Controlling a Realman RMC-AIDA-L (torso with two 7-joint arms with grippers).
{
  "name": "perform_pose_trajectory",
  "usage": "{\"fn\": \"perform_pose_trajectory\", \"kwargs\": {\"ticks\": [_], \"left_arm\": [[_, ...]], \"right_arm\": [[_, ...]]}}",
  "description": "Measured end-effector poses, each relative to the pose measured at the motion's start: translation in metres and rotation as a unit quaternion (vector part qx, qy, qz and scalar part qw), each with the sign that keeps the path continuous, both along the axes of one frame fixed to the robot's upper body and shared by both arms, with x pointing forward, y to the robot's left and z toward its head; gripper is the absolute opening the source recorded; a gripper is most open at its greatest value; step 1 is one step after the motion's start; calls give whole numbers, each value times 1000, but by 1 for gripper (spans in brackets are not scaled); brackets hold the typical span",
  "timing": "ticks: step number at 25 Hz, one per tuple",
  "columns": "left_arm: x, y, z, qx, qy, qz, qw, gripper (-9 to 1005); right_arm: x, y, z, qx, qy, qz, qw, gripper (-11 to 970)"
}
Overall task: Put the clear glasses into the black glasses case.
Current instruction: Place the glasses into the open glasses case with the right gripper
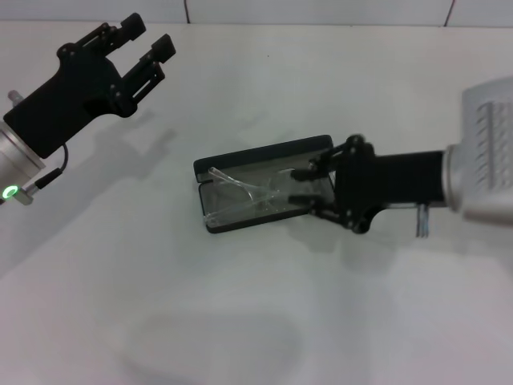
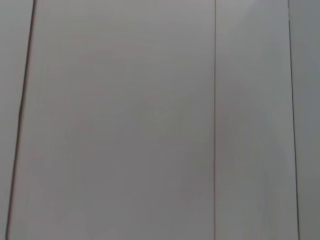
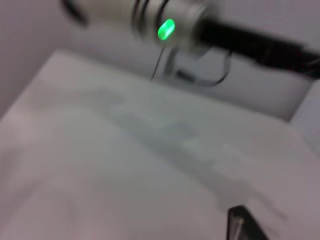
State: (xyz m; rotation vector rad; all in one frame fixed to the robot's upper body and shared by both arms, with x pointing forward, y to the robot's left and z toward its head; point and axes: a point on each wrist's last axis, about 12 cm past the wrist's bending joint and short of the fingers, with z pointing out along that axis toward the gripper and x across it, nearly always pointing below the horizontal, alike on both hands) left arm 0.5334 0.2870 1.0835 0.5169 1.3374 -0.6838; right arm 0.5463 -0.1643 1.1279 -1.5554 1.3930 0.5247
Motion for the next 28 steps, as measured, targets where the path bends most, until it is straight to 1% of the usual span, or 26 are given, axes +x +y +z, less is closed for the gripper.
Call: {"fn": "perform_pose_trajectory", "kwargs": {"ticks": [2,4,7,10,12,13,14,16,19,24,28], "left_arm": [[0,-1,0,0,1,-1,1000,524],[1,-1,0,0,1,-2,1000,524],[0,-3,-1,0,3,-5,1000,524],[-1,-5,-3,2,5,-9,1000,523],[-2,-6,-4,2,6,-10,1000,523],[-2,-5,-4,2,7,-10,1000,523],[-2,-5,-4,2,7,-10,1000,523],[-3,-6,-5,1,9,-10,1000,523],[-4,-7,-7,-1,14,-13,1000,524],[-6,-8,-8,-3,18,-14,1000,524],[-6,-8,-9,-4,18,-16,1000,523]], "right_arm": [[8,-6,-2,28,19,-7,999,243],[14,-5,-8,37,33,-10,999,243],[20,4,-10,39,50,8,998,243],[21,16,-6,35,54,35,997,243],[22,25,-1,31,49,52,997,244],[24,34,2,24,42,68,997,244],[24,34,2,24,42,68,997,244],[25,43,3,16,38,76,996,244],[27,56,-1,-5,33,81,996,244],[28,73,-11,-42,20,65,997,243],[30,76,-14,-56,24,44,997,243]]}}
